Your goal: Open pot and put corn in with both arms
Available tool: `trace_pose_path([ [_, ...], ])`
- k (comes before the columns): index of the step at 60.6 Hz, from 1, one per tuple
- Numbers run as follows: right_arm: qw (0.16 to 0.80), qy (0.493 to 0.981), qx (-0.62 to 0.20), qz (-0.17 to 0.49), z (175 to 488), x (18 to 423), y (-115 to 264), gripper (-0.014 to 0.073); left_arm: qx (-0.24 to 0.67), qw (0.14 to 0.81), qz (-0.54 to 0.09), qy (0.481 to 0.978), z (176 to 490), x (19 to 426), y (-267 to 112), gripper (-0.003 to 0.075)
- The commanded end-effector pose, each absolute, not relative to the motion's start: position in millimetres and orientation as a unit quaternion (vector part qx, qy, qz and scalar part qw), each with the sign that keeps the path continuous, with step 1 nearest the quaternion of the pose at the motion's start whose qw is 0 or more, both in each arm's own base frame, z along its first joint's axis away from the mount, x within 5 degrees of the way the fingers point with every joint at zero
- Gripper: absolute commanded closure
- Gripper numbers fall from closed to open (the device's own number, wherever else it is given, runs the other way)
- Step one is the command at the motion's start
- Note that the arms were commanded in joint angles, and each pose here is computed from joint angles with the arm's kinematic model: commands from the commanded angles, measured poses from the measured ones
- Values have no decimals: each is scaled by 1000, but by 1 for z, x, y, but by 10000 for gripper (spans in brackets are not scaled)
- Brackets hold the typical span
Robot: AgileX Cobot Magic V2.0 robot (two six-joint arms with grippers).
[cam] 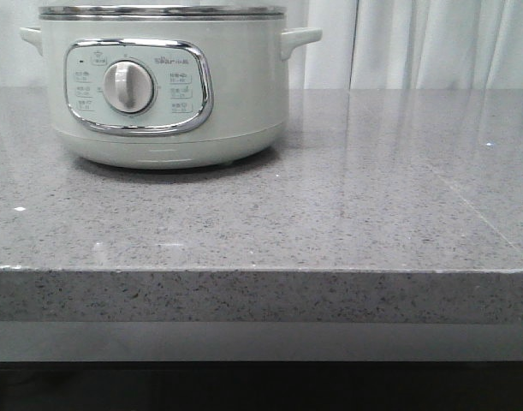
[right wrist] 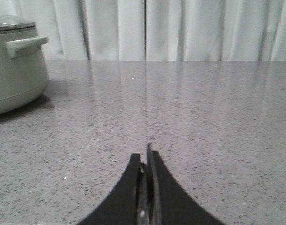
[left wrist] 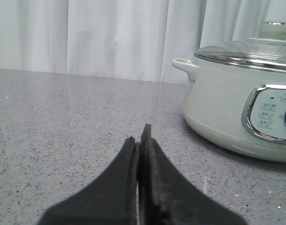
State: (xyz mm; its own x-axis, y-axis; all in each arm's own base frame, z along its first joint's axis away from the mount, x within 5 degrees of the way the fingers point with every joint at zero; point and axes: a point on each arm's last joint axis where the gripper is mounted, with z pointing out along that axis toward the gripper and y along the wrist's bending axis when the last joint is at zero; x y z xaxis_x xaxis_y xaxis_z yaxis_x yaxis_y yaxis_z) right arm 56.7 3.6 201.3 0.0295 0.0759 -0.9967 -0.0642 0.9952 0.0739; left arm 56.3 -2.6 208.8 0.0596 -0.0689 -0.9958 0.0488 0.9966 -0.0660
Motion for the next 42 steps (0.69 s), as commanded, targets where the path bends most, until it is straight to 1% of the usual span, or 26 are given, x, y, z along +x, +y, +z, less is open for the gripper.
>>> trace_pose_path([
  [1, 755, 654, 13, 37, 210, 54, 1, 662, -9, 760, -45, 648, 216, 54, -2, 741],
  [42, 756, 654, 16, 34, 210, 54, 1, 662, -9, 760, -45, 648, 216, 54, -2, 741],
])
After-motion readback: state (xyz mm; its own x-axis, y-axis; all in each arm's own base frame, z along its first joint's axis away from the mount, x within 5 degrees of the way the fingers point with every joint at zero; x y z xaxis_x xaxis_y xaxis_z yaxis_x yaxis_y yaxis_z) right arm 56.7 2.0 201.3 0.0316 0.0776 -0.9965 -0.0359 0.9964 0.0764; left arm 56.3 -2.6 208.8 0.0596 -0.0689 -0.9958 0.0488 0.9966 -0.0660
